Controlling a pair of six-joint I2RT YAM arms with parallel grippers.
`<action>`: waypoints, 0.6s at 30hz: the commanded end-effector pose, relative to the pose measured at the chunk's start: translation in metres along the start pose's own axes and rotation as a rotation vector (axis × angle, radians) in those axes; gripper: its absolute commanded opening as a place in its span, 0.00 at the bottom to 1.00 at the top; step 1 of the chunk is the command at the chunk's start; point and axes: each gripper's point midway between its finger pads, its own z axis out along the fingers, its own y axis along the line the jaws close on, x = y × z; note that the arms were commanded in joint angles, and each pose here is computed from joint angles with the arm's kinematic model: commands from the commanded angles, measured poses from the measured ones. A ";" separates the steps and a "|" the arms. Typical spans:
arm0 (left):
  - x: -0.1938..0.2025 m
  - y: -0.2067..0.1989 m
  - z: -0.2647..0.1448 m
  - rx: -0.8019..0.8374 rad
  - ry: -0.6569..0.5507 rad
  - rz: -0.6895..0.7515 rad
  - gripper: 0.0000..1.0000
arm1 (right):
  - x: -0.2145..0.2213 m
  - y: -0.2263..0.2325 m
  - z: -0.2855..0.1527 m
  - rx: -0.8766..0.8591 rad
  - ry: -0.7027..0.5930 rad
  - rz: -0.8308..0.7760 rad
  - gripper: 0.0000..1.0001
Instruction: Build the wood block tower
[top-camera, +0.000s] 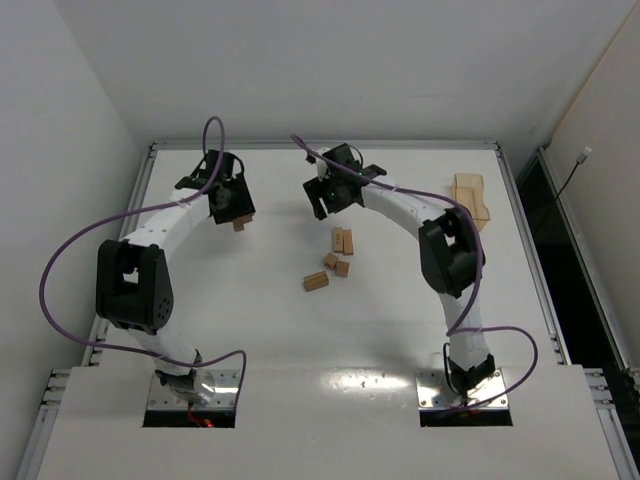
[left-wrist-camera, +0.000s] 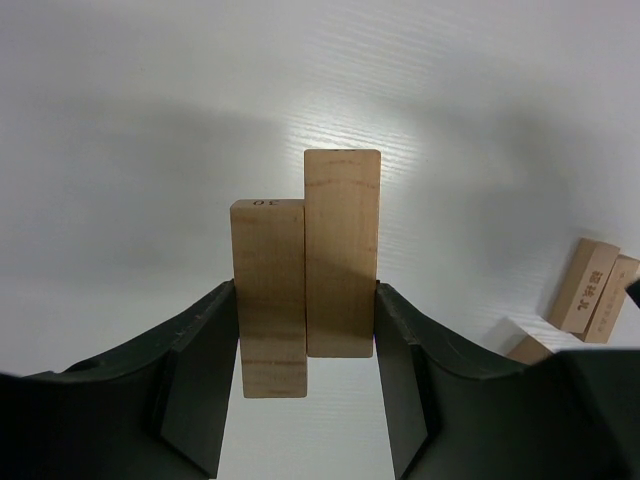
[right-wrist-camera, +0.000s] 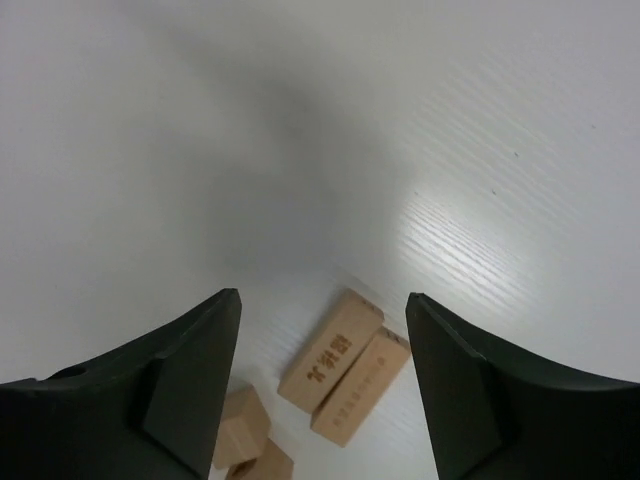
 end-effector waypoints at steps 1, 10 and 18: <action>-0.006 -0.014 -0.005 0.034 -0.035 -0.004 0.00 | -0.019 -0.030 -0.051 0.085 -0.081 -0.063 0.66; 0.057 -0.101 -0.019 0.112 0.012 0.171 0.00 | 0.034 -0.133 -0.153 0.438 -0.093 0.110 0.68; 0.105 -0.181 0.014 0.132 0.148 0.228 0.00 | 0.092 -0.158 -0.212 0.506 -0.082 0.233 0.68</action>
